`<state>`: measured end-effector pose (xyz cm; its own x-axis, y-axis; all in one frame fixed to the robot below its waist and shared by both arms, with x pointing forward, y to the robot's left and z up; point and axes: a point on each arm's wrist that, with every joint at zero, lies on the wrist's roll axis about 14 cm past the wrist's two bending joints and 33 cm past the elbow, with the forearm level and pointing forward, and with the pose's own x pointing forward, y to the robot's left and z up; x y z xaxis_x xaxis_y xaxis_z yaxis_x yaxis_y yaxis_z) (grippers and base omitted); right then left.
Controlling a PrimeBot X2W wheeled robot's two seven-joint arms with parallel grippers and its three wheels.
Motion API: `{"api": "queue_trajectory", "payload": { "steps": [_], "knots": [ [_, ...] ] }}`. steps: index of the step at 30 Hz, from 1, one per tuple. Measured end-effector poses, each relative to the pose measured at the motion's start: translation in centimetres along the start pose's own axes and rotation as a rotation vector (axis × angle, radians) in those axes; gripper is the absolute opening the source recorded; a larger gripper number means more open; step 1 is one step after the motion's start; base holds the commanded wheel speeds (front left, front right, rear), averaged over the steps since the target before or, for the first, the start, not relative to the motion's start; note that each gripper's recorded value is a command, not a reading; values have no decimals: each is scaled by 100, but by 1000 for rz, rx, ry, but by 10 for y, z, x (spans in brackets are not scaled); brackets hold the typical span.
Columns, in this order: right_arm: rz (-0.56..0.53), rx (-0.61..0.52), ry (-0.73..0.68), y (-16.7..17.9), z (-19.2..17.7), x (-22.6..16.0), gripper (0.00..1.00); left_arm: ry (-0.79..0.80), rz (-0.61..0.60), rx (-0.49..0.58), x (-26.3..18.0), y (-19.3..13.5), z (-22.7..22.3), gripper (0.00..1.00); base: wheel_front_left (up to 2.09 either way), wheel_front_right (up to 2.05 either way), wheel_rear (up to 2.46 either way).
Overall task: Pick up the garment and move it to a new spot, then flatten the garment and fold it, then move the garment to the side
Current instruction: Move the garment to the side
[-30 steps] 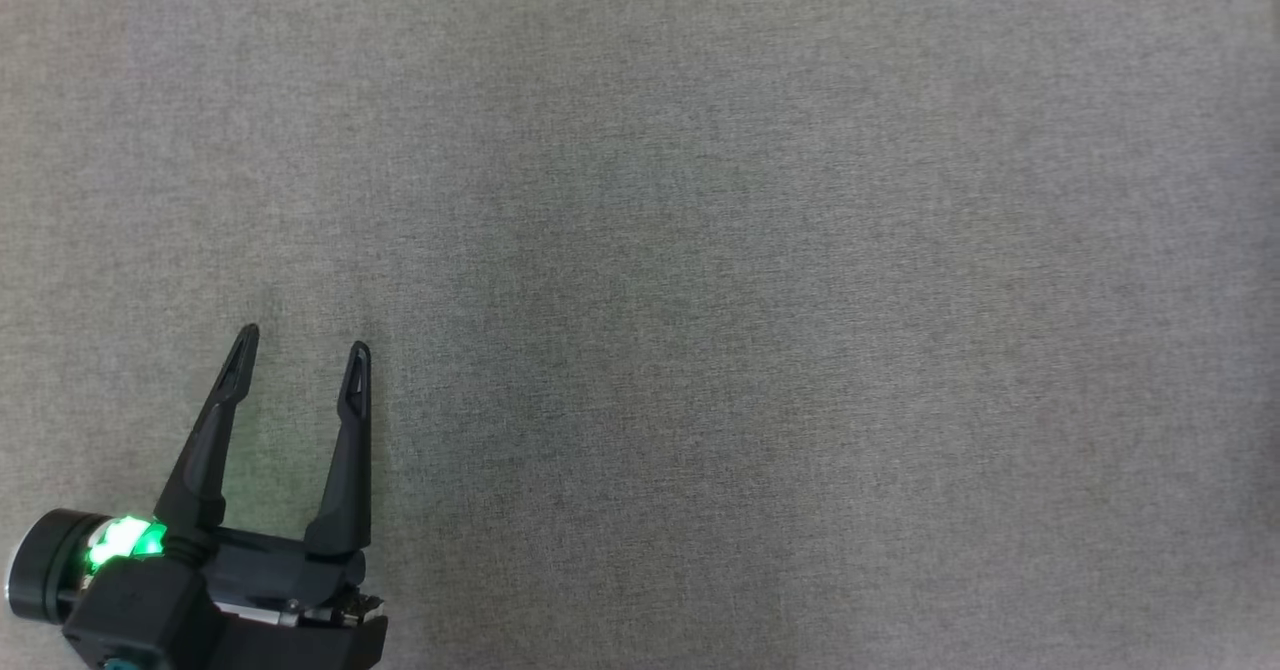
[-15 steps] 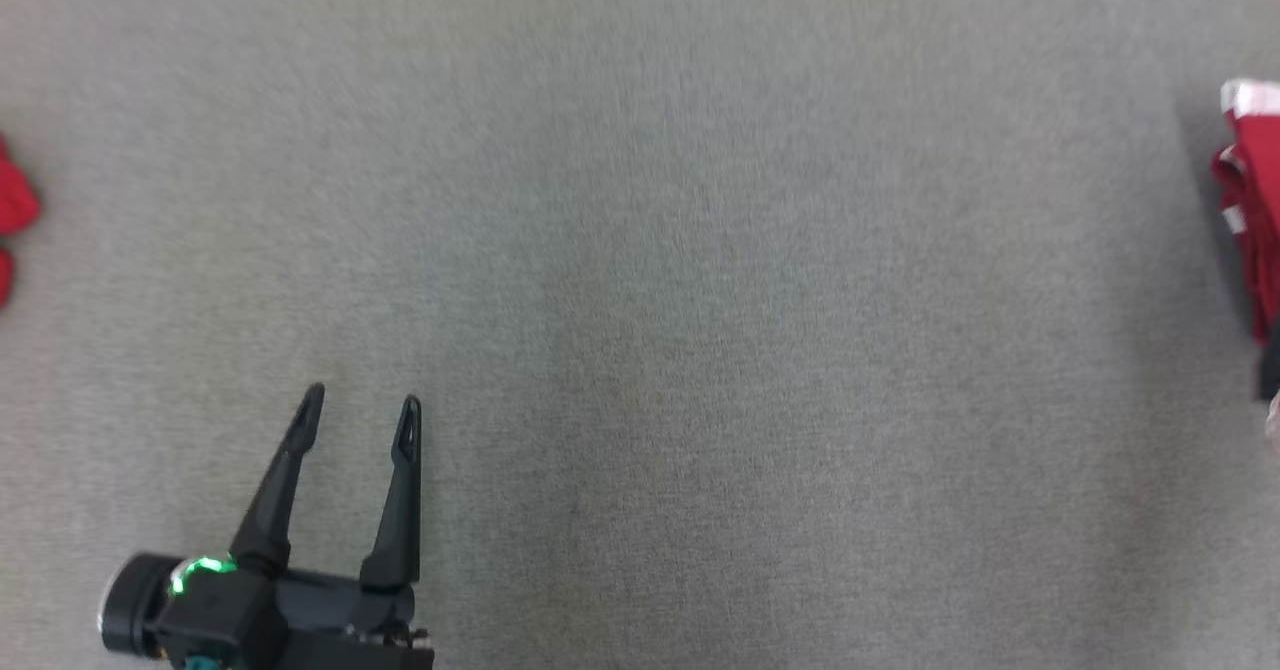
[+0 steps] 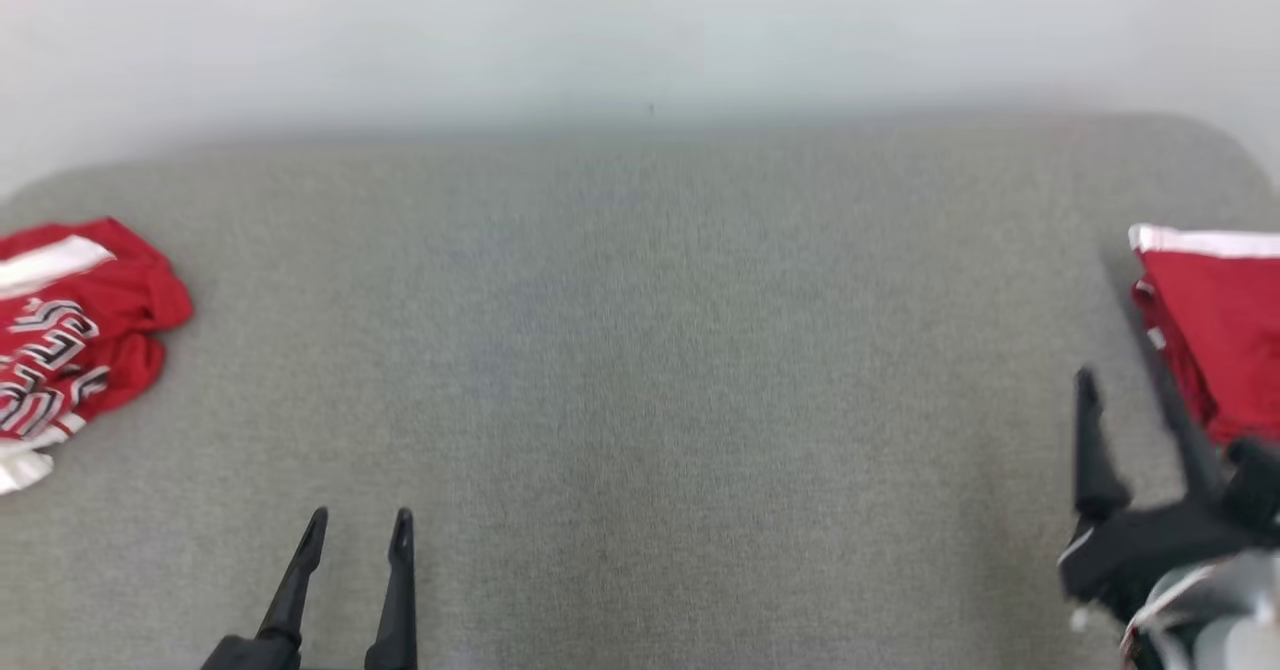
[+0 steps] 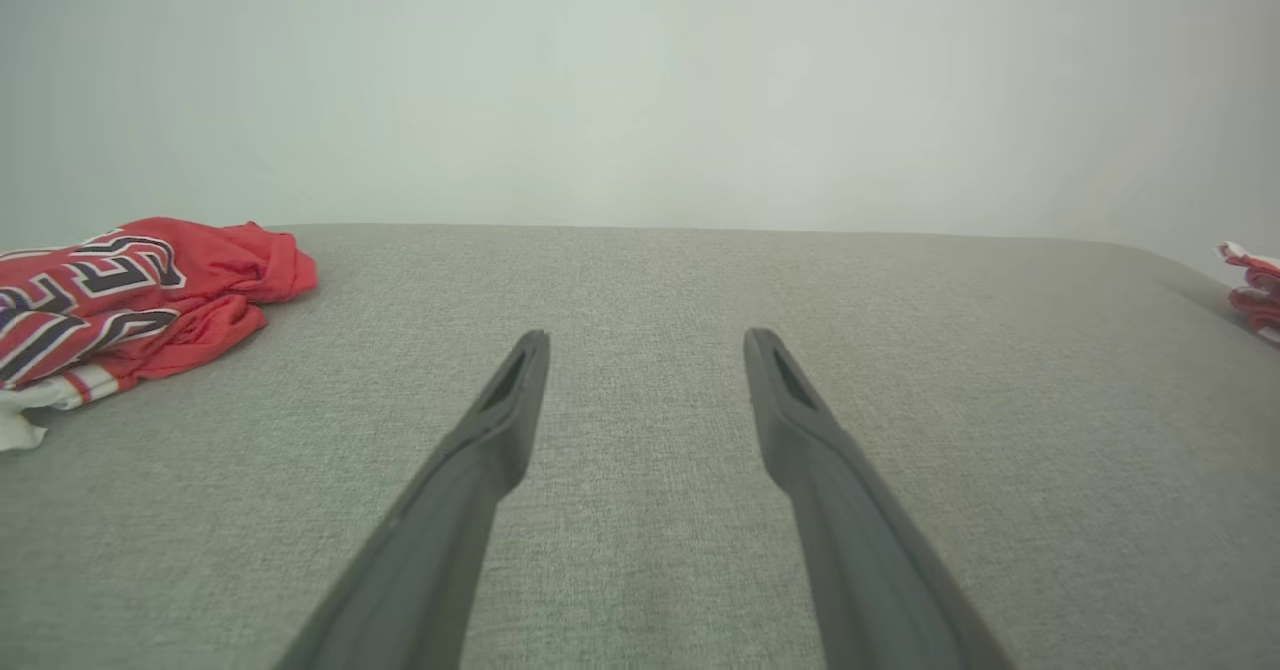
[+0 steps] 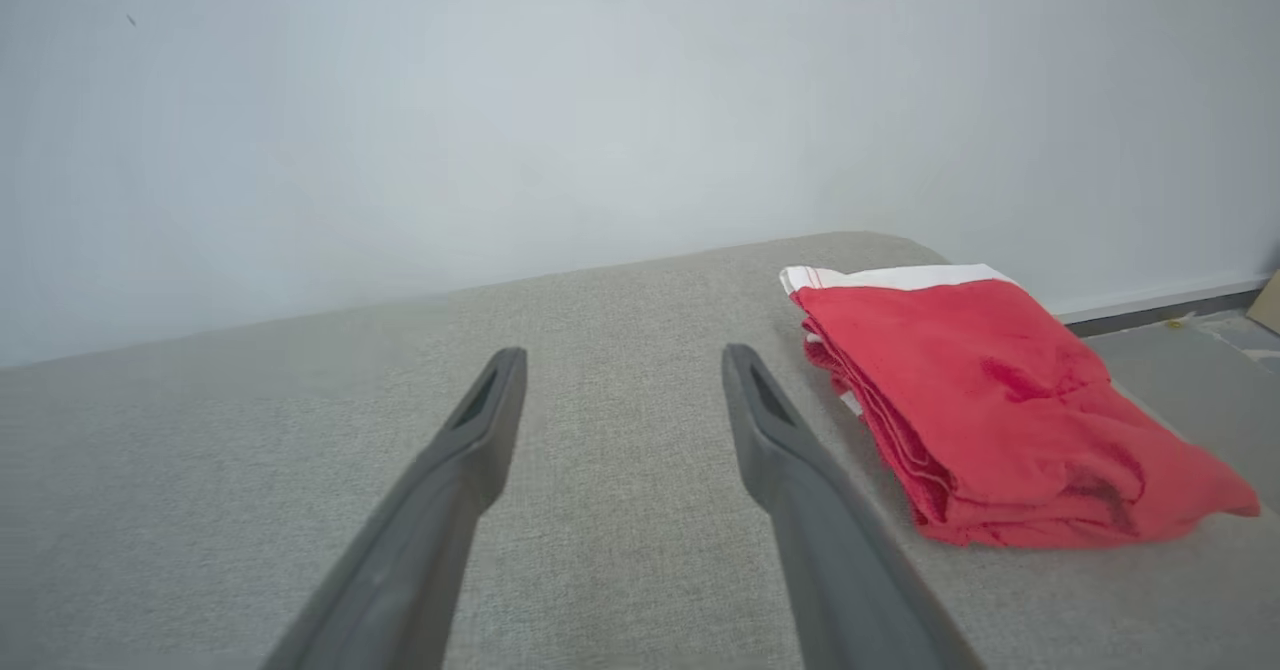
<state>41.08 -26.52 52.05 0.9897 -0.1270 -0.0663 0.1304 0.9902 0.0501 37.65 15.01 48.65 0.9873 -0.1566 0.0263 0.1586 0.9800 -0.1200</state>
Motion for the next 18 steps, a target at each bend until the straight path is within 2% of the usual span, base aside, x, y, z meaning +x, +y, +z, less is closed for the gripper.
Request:
{"api": "queue_trajectory", "payload": {
  "steps": [9, 18],
  "knots": [
    [152, 40, -41, 56, -5, -48, 100, -62, 59, 8, -25, 14, 21, 100, 0, 0, 0],
    [173, 15, -35, 64, -16, -68, 100, -81, 121, 10, -41, 27, 26, 100, 0, 0, 0]
  ]
}}
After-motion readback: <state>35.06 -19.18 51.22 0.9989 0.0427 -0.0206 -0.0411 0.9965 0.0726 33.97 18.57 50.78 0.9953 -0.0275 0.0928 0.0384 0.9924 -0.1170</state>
